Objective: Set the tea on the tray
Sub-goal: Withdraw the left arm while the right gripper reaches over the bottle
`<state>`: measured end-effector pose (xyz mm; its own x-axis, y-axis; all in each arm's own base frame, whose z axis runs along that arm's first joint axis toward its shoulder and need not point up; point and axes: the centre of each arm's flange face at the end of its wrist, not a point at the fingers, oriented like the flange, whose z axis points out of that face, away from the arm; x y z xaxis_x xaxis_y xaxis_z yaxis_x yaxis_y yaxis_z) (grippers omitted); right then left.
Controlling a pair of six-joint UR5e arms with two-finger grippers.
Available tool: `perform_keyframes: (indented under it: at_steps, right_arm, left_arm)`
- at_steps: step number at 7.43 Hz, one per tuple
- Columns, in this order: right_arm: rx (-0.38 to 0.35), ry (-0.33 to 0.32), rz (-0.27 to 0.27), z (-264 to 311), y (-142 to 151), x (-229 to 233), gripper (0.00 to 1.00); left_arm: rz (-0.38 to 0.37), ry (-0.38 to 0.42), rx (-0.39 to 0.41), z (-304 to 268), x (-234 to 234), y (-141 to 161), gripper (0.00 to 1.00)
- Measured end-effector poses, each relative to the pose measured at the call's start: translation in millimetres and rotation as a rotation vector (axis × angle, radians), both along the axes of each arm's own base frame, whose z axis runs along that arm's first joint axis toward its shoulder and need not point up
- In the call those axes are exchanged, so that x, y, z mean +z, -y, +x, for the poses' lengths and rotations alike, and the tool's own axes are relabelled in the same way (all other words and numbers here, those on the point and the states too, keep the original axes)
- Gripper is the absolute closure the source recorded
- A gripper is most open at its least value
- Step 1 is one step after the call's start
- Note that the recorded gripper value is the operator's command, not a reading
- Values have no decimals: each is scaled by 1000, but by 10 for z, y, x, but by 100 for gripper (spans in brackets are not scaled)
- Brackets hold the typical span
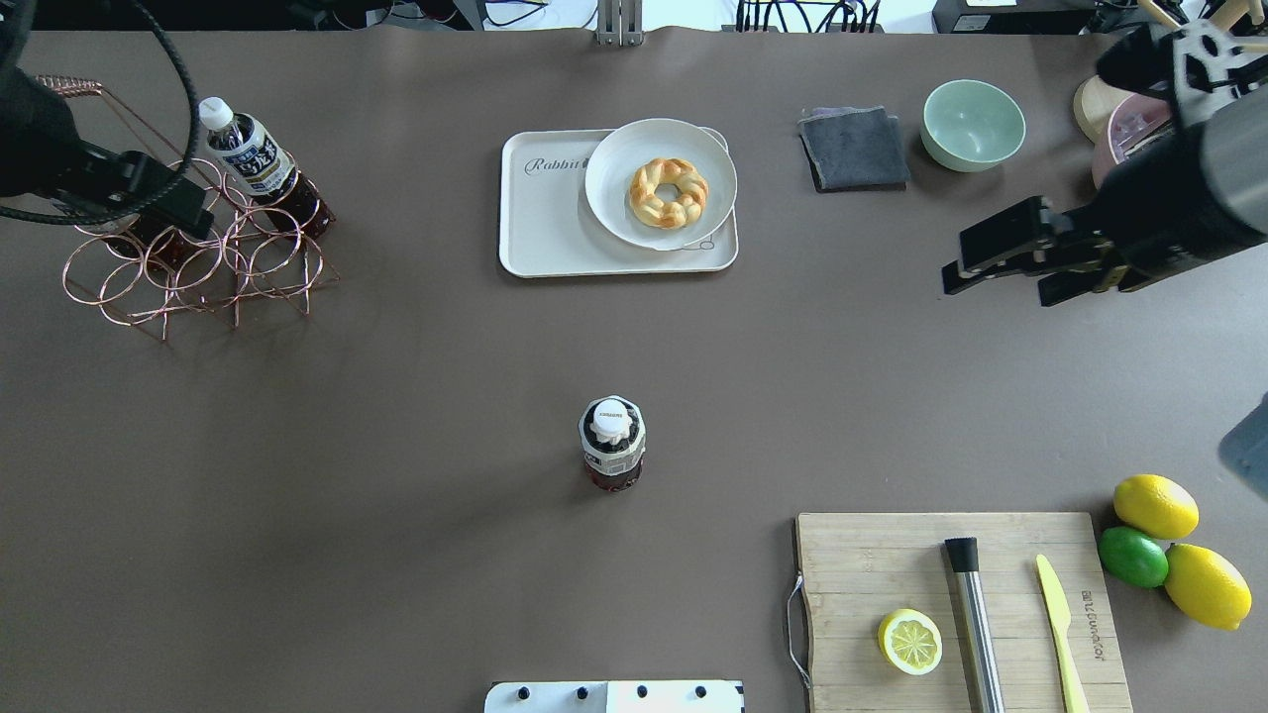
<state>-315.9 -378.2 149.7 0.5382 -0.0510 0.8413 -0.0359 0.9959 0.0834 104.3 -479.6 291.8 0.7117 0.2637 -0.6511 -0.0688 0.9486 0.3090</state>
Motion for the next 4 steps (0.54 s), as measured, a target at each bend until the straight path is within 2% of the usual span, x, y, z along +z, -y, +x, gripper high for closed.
perform_keyframes:
  at_steps: [2,4]
  right_arm:
    - [5,-33,-10,-677,-96,-525,8]
    - [-5,-63,-8,-1230,-103,-826,10]
  left_arm:
    - [-19,12,11,-367,370,122,3]
    - [-44,15,-5,-533,535,132,3]
